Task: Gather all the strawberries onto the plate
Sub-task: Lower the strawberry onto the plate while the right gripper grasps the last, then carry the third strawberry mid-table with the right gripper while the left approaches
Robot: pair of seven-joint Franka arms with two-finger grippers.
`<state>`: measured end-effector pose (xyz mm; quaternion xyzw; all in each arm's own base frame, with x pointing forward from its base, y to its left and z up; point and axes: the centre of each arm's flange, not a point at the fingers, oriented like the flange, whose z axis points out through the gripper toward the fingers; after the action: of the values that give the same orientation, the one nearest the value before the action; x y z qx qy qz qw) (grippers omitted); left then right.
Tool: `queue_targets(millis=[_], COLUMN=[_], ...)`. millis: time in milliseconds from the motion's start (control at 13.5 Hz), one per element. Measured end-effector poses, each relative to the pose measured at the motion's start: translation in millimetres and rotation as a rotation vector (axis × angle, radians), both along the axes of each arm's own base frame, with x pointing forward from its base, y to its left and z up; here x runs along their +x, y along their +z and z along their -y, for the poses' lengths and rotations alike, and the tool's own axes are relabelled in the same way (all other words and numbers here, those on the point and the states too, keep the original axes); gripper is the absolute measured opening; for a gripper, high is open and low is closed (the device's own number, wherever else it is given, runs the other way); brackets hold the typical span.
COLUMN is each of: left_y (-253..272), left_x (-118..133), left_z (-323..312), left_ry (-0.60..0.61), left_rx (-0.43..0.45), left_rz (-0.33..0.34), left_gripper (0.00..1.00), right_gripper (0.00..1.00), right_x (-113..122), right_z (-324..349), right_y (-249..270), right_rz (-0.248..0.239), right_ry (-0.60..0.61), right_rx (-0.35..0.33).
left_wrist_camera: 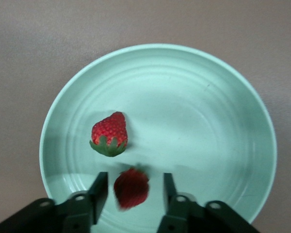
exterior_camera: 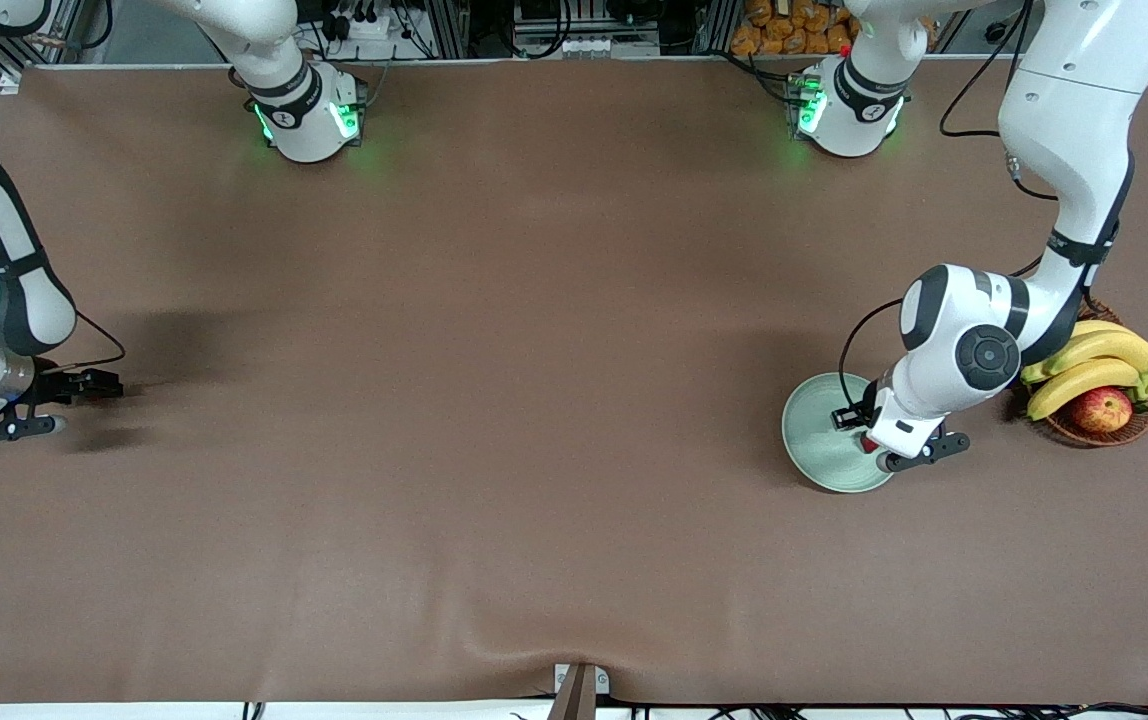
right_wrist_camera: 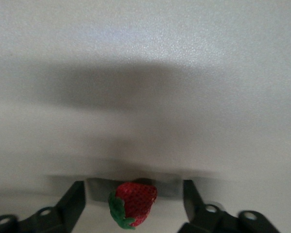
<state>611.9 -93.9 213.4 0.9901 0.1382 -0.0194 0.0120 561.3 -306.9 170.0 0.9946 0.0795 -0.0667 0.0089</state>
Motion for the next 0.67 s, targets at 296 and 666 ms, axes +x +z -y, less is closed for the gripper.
queue_targets(millis=[296,666], left_y=[53,155], left_x=[8,16], left_z=[21,100], left_ry=[0.017,0.101], left_rx=[0.005,-0.029], left_rz=[0.036,0.041], left_gripper=[1.0,1.0], right_gripper=[0.37,0.36], right_x=[-4,12], right_z=[4,-19], right_y=[4,21], right_rz=[-0.021,-0.006], right_ry=[0.023,0.086], right_rx=[0.004,0.02])
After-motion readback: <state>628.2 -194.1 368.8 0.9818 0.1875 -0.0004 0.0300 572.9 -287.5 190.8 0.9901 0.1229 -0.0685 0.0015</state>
